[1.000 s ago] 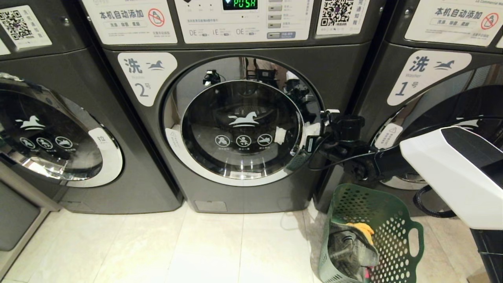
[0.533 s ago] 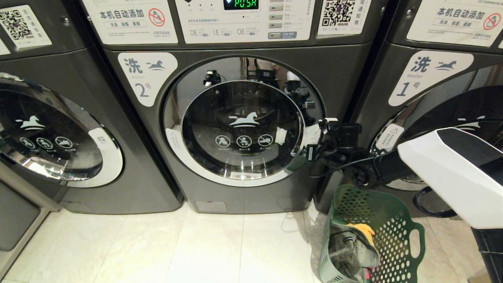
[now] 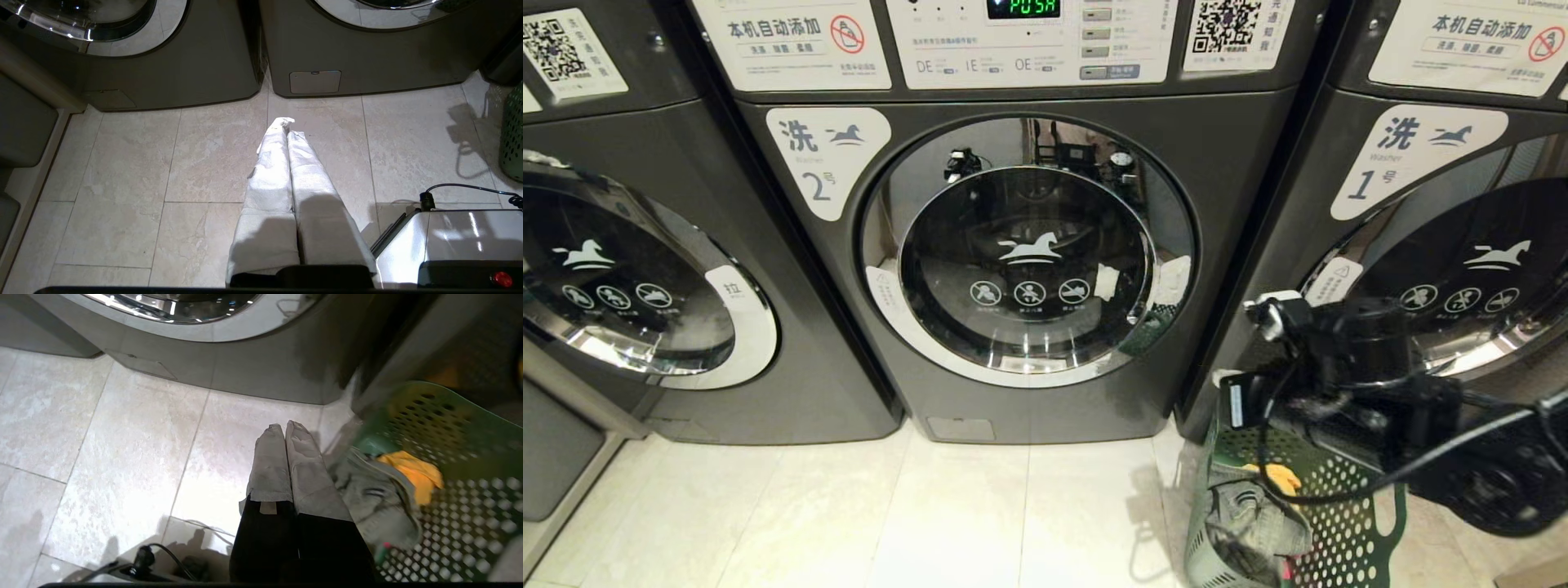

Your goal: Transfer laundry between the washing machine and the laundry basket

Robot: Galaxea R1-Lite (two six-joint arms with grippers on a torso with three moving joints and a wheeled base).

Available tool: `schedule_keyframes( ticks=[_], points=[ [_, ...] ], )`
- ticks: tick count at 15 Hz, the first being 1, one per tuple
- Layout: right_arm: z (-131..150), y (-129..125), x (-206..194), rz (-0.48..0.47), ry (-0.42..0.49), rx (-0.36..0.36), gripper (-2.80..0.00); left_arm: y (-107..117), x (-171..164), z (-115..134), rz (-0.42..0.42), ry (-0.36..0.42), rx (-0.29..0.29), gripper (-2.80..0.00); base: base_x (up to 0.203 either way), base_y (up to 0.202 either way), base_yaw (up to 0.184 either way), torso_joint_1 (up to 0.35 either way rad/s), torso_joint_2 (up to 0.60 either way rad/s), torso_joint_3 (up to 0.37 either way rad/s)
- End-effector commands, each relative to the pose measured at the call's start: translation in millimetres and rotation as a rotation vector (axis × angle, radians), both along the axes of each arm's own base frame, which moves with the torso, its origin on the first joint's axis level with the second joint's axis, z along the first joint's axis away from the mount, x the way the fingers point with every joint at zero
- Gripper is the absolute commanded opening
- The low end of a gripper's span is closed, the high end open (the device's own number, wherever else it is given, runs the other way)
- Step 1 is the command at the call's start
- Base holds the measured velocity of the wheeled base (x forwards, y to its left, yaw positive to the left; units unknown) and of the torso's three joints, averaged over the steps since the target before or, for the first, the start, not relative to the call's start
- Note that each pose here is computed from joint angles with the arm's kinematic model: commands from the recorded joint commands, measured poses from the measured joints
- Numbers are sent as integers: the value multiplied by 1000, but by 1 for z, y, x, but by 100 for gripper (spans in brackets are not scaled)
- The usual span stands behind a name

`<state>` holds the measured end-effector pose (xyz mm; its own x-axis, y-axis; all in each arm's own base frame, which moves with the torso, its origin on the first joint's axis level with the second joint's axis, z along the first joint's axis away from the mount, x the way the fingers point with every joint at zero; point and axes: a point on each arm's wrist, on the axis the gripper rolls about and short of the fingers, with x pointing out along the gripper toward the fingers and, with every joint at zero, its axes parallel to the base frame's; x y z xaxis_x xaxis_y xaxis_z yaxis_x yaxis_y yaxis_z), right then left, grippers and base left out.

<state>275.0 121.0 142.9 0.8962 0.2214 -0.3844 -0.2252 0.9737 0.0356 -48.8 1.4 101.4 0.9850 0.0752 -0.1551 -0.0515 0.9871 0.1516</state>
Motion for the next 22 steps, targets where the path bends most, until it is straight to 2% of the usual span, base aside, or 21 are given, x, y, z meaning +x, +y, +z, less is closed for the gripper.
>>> schedule_keyframes(
  ticks=[1, 3, 5, 7, 10, 13, 15, 16, 17, 21, 22],
  points=[
    [30, -33, -75, -12, -113, 39, -280, 0, 9, -14, -5, 6, -5, -280, 0, 0, 0, 0, 0, 0],
    [16, -67, -110, -111, -116, 20, -280, -1, 14, -19, -57, -13, -13, -280, 0, 0, 0, 0, 0, 0],
    [6, -103, -144, -280, -157, 6, -280, -2, 17, -25, -108, 3, -23, -280, 0, 0, 0, 0, 0, 0],
    [-1, -115, -181, -335, -235, -7, -280, -2, 17, -25, -104, 3, -26, -280, 0, 0, 0, 0, 0, 0],
    [-10, -121, -238, -299, -360, -9, -280, -2, 17, -25, -98, 3, -27, -280, 0, 0, 0, 0, 0, 0],
    [-36, -123, -286, -231, -464, -58, -280, -2, 17, -25, -85, 2, -50, -280, 0, 0, 0, 0, 0, 0],
    [-56, -122, -299, -208, -430, -74, -280, -2, 17, -25, -80, 2, -52, -280, 0, 0, 0, 0, 0, 0],
    [-65, -121, -301, -199, -361, -76, -280, -2, 17, -25, -80, 2, -55, -280, 0, 0, 0, 0, 0, 0],
    [-67, -121, -302, -194, -333, -72, -280, -2, 17, -25, -79, 2, -61, -280, 0, 0, 0, 0, 0, 0],
    [-68, -121, -301, -204, -332, -73, -280, -2, 17, -26, -78, 2, -65, -280, 0, 0, 0, 0, 0, 0],
    [-68, -121, -301, -201, -336, -72, -280, -2, 18, -26, -80, -19, -63, -280, 0, 0, 0, 0, 0, 0]
  ],
)
